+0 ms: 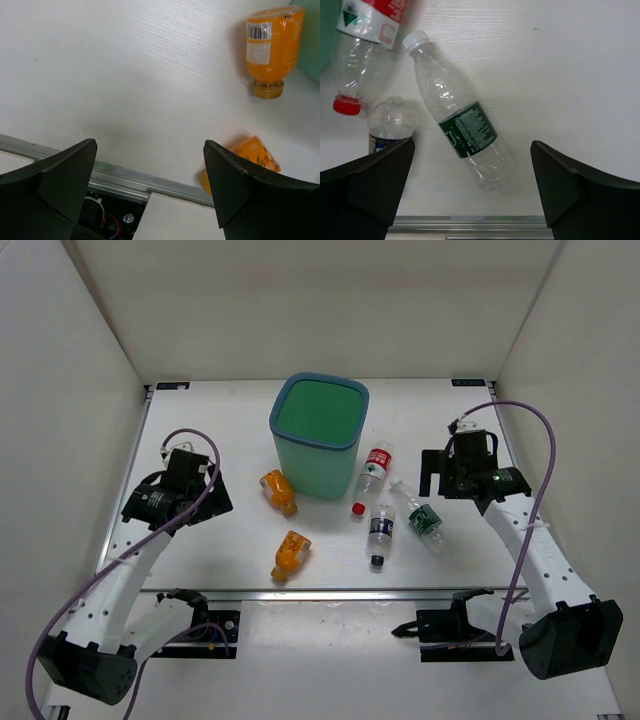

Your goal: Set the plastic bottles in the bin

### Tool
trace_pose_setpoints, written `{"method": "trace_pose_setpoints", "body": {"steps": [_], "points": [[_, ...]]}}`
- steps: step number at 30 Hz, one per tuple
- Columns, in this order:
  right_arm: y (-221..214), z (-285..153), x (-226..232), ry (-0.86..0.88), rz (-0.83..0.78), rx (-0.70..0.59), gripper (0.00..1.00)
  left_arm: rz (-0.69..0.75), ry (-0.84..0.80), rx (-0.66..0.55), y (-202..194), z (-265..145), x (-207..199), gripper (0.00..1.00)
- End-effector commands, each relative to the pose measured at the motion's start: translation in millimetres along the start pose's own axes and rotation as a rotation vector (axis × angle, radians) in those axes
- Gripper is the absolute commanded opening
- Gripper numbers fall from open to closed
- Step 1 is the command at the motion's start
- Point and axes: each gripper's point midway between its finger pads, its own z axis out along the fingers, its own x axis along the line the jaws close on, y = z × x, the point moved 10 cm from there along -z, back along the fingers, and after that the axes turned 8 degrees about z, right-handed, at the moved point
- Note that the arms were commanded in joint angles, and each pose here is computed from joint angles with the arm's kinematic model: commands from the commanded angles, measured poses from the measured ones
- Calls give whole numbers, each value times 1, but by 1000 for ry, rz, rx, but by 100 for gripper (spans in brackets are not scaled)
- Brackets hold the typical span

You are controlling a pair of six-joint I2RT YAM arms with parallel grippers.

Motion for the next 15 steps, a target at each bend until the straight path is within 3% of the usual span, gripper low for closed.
{"method": "trace_pose_setpoints", "body": {"steps": [1,7,15], "points": [[-3,-10,8,71,-27,-21,99,75,-9,36,-8,-2,-5,99],[-7,-11,8,274,-29,-20,99,205,-158,75,-18,2,-23,99],[-27,16,13,248,-87,84,100,360,-314,159,-45,27,-50,99]]}}
